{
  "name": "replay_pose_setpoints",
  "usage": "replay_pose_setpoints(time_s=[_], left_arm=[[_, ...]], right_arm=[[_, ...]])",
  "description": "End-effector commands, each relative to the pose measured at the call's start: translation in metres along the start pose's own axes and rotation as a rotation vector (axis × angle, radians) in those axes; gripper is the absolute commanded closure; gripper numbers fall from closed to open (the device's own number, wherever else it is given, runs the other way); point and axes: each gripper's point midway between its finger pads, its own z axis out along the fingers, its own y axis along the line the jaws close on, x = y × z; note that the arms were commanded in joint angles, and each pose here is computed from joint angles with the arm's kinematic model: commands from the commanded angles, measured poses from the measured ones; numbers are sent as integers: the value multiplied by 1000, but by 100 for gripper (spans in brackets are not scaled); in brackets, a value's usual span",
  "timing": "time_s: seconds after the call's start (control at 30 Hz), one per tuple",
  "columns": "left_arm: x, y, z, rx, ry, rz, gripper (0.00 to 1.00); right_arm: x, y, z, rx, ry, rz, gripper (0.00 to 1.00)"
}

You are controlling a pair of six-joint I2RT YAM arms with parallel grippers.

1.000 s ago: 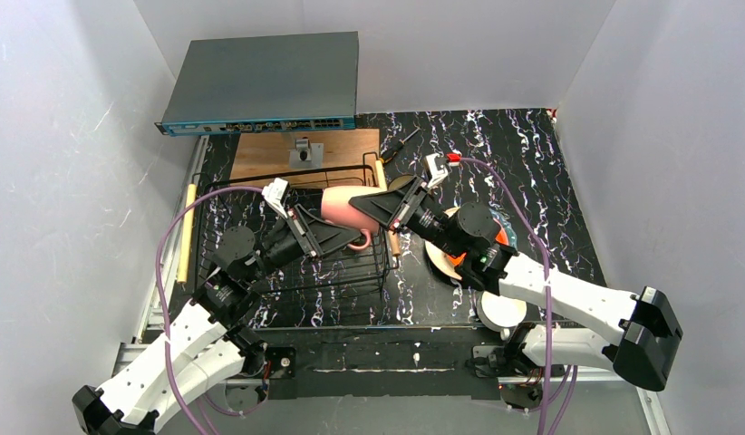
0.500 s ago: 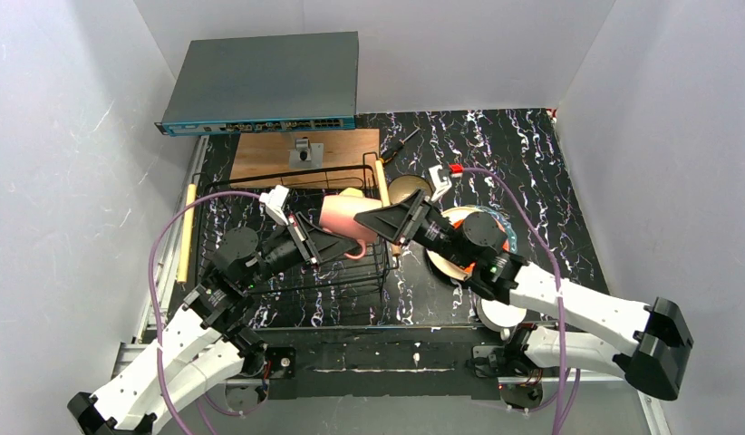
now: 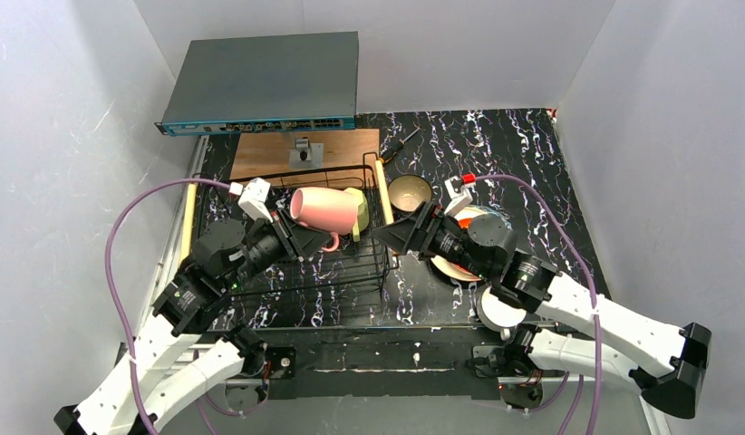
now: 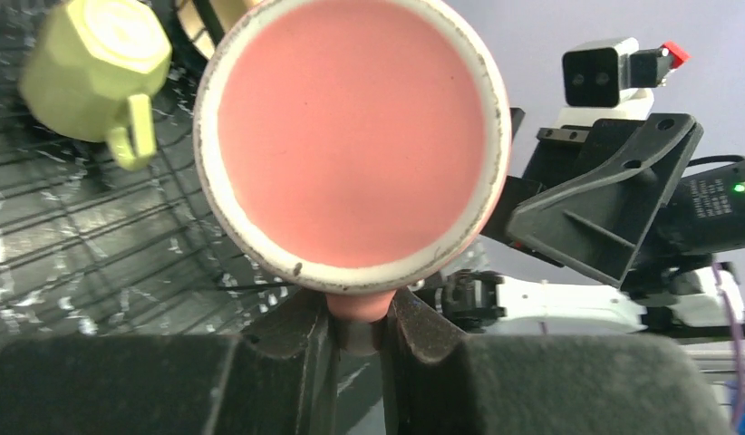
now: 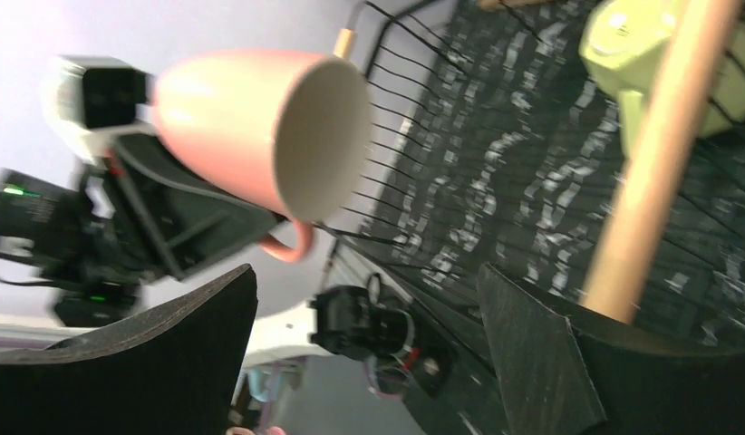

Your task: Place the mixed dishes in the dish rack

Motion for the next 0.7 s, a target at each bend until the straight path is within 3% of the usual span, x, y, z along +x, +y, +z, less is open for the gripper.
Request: replay_pose_setpoints(time_s=[0.0, 0.13, 0.2, 0.3, 0.5, 0.67], left_arm=[[-25, 11, -12, -108, -39, 230, 100], [-18, 26, -6, -159, 34, 373, 100], [-3, 30, 4, -131, 135, 441, 100], [7, 55, 18, -227, 224, 483, 100], [8, 88, 40, -443, 218, 327, 100], [26, 92, 70, -442, 293, 250, 100]], right_arm=[[-1, -28, -26, 129, 4, -94, 2], [-14, -41, -57, 182, -63, -151, 2], [-31, -55, -75, 255, -150, -173, 2], [-53, -66, -103, 312, -263, -204, 2], [-77, -74, -137, 351, -401, -224, 2], [-83, -76, -142, 369, -432, -226, 2]])
